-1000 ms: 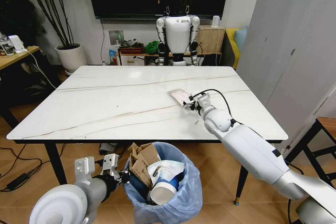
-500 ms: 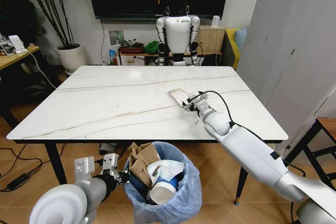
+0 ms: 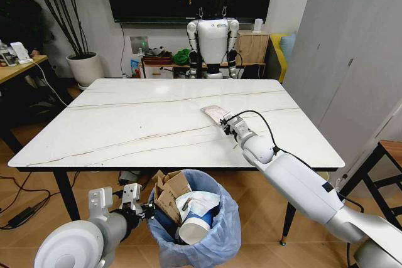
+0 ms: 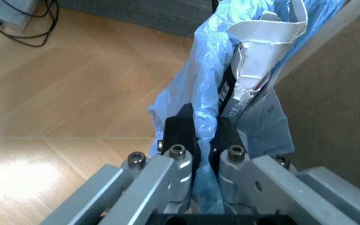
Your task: Pick up the trash bin and place the trash from the table into it.
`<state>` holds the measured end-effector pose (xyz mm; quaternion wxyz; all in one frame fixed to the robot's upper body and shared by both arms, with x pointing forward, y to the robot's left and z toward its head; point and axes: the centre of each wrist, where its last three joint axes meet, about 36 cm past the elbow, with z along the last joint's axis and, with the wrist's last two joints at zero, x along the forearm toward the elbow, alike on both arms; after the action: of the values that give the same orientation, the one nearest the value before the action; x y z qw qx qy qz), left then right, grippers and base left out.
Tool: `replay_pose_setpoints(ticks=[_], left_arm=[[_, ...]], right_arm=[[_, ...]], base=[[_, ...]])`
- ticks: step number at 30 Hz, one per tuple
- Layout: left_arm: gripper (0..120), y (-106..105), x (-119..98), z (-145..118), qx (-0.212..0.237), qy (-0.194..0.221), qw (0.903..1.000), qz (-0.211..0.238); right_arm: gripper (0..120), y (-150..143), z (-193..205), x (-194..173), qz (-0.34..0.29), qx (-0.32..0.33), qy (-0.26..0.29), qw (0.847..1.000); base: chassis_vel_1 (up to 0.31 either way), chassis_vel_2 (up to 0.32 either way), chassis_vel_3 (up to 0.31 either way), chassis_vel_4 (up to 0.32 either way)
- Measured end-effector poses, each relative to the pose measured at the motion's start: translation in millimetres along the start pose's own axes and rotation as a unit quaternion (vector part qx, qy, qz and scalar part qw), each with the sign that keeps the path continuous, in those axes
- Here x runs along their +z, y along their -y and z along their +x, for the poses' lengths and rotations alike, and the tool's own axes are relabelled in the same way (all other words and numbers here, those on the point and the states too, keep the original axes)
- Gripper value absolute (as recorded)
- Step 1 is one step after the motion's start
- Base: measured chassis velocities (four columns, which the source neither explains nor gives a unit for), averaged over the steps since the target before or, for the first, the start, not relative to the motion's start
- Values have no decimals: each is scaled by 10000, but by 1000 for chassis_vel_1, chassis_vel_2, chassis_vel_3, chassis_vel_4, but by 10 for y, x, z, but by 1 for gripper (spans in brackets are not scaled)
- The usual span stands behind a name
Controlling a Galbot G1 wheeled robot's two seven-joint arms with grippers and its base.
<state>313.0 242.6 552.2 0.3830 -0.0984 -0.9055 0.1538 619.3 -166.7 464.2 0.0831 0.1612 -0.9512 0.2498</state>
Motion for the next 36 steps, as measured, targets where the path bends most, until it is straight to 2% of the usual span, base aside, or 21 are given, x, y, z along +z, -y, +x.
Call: replay_pose_setpoints(ticks=[3,4,7,17,27,36], left_arm=[[0,-5,-9,3,12,1,10000,-15],[0,-5,-9,3,12,1,10000,-15],[0,-11,-11,1,14,2,10000,-15],[0,-8,6,-4,28,-23,10000,-3],[0,-4,10,4,30,-29,10000,-25],[0,-4,11,6,27,-2,10000,2]], right_arm=[[14,13,24,29,-50,-23,-25,10000],[14,13,24,29,-50,-23,-25,10000],[0,21,33,47,-66,-27,-35,10000],[0,15,56,49,-196,-9,9,9998],[0,121,253,2,-615,173,54,9979],[0,275,492,-227,-837,297,283,9956]], base=[[0,0,0,0],[0,0,0,0],[0,0,0,0],[0,0,0,0],[0,0,0,0],[0,0,0,0]])
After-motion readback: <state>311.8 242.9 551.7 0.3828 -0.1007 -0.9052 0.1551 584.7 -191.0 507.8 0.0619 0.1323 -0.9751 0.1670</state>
